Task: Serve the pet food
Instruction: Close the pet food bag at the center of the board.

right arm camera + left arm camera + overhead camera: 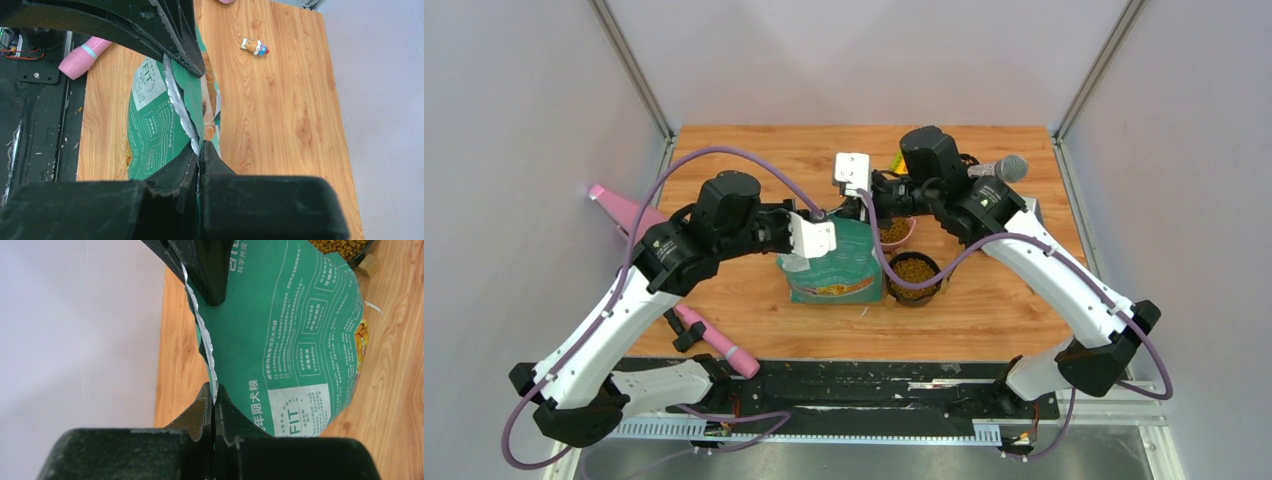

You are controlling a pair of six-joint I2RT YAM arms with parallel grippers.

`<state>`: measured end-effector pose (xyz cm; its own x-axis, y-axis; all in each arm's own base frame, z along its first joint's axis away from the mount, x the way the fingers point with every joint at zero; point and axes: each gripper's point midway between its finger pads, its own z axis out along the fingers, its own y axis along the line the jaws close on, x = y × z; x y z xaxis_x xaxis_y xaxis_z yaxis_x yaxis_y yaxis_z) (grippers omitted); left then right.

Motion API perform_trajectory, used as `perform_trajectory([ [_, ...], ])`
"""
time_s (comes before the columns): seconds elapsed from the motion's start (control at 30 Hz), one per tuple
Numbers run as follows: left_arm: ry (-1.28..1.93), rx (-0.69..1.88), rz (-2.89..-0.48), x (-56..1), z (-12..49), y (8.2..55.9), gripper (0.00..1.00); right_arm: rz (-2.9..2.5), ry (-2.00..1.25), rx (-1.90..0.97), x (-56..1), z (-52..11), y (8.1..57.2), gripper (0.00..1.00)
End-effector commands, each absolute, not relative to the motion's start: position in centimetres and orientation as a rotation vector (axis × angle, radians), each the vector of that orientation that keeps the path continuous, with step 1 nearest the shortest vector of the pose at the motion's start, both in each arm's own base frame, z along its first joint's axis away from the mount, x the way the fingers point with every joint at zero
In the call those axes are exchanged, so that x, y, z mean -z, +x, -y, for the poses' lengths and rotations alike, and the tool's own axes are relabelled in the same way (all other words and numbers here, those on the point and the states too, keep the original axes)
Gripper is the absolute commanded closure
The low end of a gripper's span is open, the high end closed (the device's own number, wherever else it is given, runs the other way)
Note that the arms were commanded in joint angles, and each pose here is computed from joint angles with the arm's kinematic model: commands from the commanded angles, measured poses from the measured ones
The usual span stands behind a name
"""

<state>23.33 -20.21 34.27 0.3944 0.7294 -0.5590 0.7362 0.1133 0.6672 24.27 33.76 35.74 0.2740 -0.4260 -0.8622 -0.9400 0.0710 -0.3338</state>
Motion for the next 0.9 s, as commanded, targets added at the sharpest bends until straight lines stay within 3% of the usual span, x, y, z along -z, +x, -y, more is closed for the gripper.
perform_trajectory([
  [0.0,1.472,-0.145,-1.328,-37.8,17.0,24.0,1.00,-1.275,-1.550,-0.601,-36.7,-33.3,24.2,0.99],
  [0.13,1.354,0.015,-1.277,-40.3,19.4,23.6,1.00,-1.195,-1.644,-0.664,-35.3,-35.1,23.0,0.73],
  [0.4,1.332,0.265,-1.209,-41.6,22.2,21.2,1.00,-1.092,-1.620,-0.728,-35.8,-39.0,24.1,0.64],
  [0.5,1.327,0.265,-1.216,-41.5,22.2,21.3,1.00,-1.033,-1.613,-0.712,-36.5,-39.3,24.1,0.67],
  [0.53,1.325,0.263,-1.223,-41.5,22.2,21.4,1.00,-1.018,-1.617,-0.703,-36.6,-39.4,24.1,0.73],
  [0.6,1.328,0.251,-1.230,-41.3,22.0,21.5,1.00,-1.001,-1.626,-0.674,-36.5,-39.3,24.2,0.98],
  [0.87,1.312,-0.069,-1.242,-40.7,18.3,24.1,1.00,-1.125,-1.517,-0.427,-36.7,-35.5,26.5,1.00],
])
